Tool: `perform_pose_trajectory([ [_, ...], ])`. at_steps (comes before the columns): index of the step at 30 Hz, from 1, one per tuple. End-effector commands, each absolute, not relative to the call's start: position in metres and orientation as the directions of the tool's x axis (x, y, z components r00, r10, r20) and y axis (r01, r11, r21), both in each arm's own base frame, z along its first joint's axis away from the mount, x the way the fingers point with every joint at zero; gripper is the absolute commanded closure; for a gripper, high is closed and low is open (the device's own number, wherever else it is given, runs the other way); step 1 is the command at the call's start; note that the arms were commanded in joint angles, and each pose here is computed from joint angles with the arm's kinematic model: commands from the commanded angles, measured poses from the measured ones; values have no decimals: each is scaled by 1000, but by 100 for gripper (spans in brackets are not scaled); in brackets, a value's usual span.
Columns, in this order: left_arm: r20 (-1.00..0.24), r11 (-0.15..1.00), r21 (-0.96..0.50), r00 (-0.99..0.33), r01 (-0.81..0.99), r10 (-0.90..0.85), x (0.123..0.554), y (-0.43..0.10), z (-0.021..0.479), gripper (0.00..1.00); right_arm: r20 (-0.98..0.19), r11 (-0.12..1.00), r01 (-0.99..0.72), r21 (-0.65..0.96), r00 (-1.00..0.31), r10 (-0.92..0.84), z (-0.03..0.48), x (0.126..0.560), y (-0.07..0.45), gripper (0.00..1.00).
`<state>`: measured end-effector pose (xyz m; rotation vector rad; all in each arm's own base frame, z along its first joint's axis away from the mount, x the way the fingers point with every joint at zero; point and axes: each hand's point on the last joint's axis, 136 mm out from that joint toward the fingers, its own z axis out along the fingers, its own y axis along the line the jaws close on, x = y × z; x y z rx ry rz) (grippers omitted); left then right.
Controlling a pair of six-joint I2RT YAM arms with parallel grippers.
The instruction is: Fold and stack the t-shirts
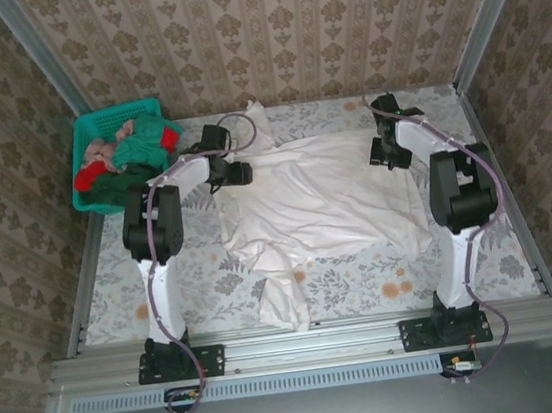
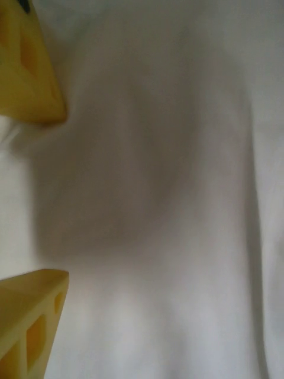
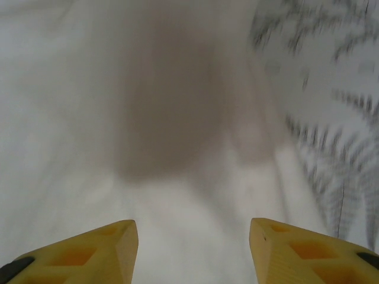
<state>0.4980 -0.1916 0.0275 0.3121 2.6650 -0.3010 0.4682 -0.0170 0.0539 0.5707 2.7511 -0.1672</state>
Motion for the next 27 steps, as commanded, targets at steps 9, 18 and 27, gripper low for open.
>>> perform_pose_trajectory([
  [9,-443,939,-132,-867,317,230,540,-177,29,37,-344,932,362,12,-874,344,34,550,-48,52],
  [18,-529,949,-151,-833,277,159,509,-164,86,28,-358,932,360,39,-866,350,38,561,-45,87],
  [27,-525,960,-174,-845,219,98,434,-149,83,24,-475,931,356,85,-806,352,121,566,-45,100],
])
